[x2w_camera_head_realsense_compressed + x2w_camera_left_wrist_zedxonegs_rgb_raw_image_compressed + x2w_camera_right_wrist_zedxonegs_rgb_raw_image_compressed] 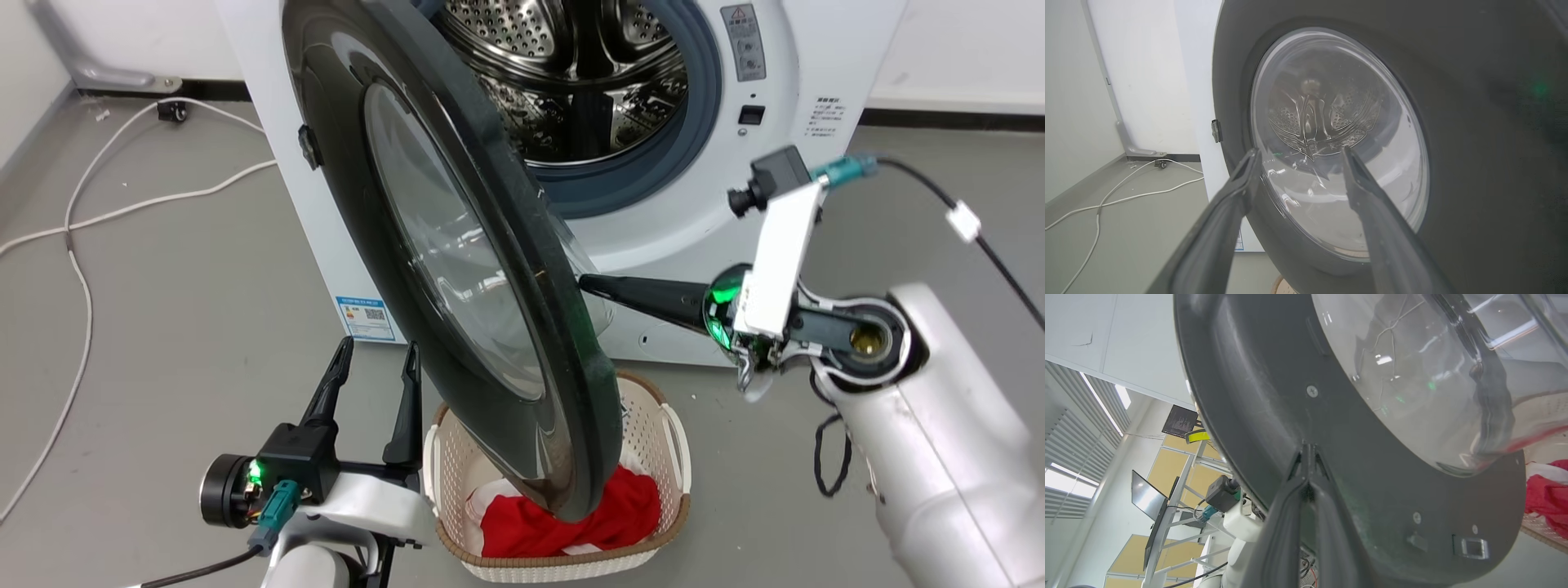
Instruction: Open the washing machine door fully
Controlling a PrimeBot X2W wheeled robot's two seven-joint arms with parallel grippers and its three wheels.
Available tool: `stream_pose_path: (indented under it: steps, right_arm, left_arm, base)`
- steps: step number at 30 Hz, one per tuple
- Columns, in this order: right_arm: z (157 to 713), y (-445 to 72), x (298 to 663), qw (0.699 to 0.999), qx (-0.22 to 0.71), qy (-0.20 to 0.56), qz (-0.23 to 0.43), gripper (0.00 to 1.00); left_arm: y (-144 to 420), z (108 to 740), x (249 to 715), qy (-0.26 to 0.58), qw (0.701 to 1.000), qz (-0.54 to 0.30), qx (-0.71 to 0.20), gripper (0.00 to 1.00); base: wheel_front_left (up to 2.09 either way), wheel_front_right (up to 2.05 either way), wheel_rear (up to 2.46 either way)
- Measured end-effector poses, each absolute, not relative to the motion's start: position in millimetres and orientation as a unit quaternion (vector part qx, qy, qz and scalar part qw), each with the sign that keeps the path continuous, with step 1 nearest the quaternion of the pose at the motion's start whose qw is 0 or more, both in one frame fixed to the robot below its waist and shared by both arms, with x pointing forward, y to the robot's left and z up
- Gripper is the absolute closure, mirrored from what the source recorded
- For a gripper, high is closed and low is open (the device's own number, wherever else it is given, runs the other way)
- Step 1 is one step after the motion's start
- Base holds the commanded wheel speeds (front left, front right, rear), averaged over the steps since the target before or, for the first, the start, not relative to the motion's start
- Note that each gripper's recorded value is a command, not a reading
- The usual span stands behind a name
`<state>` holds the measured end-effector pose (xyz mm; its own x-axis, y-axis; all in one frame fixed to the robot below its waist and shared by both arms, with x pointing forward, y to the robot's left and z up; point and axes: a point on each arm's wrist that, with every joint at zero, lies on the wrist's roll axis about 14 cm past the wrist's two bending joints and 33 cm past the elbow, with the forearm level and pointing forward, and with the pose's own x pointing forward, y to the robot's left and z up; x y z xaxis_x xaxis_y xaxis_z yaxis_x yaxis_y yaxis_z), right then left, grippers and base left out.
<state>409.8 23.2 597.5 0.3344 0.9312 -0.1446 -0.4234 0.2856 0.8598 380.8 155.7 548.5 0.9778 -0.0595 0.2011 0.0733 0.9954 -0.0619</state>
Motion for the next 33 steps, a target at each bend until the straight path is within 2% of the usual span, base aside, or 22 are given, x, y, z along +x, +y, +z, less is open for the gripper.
stream_pose_path:
  steps: [4,7,10,15,21,22,23,25,28,33]
  right_arm:
    - [597,7,418,0.745,0.417,0.298,0.428,1.0]
    - [598,-28,440,0.775,0.476,0.221,0.351,1.0]
    - [588,-68,453,0.79,0.528,0.158,0.268,1.0]
    - [565,-123,447,0.788,0.588,0.088,0.161,1.0]
    - [534,-186,416,0.777,0.628,0.016,0.046,1.0]
    - [529,-194,410,0.776,0.629,0.006,0.029,0.95]
    - [524,-202,403,0.776,0.631,-0.004,0.012,0.6]
    - [514,-210,389,0.783,0.622,-0.013,-0.013,0.0]
    - [505,-219,373,0.82,0.57,-0.026,-0.04,0.0]
    - [520,-233,362,0.916,0.39,-0.078,-0.048,0.0]
  left_arm:
    - [157,549,375,-0.101,0.994,-0.031,-0.037,0.0]
    - [157,551,373,-0.104,0.993,-0.028,-0.038,0.0]
    - [159,550,371,-0.103,0.994,-0.025,-0.039,0.0]
    - [160,551,372,-0.105,0.993,-0.022,-0.04,0.0]
    - [159,550,373,-0.104,0.994,-0.023,-0.04,0.0]
    - [158,550,373,-0.104,0.993,-0.025,-0.04,0.0]
    - [157,551,374,-0.105,0.993,-0.026,-0.04,0.0]
    - [155,551,374,-0.105,0.993,-0.028,-0.041,0.0]
    - [153,552,375,-0.106,0.993,-0.031,-0.042,0.0]
    - [150,552,376,-0.106,0.993,-0.034,-0.042,0.0]
  base:
    - [0.0,0.0,0.0]
    - [0.0,0.0,0.0]
    - [0.0,0.0,0.0]
    - [0.0,0.0,0.0]
    - [0.0,0.0,0.0]
    - [0.0,0.0,0.0]
    - [0.0,0.0,0.0]
    - [0.0,0.0,0.0]
    - [0.0,0.0,0.0]
    - [0.0,0.0,0.0]
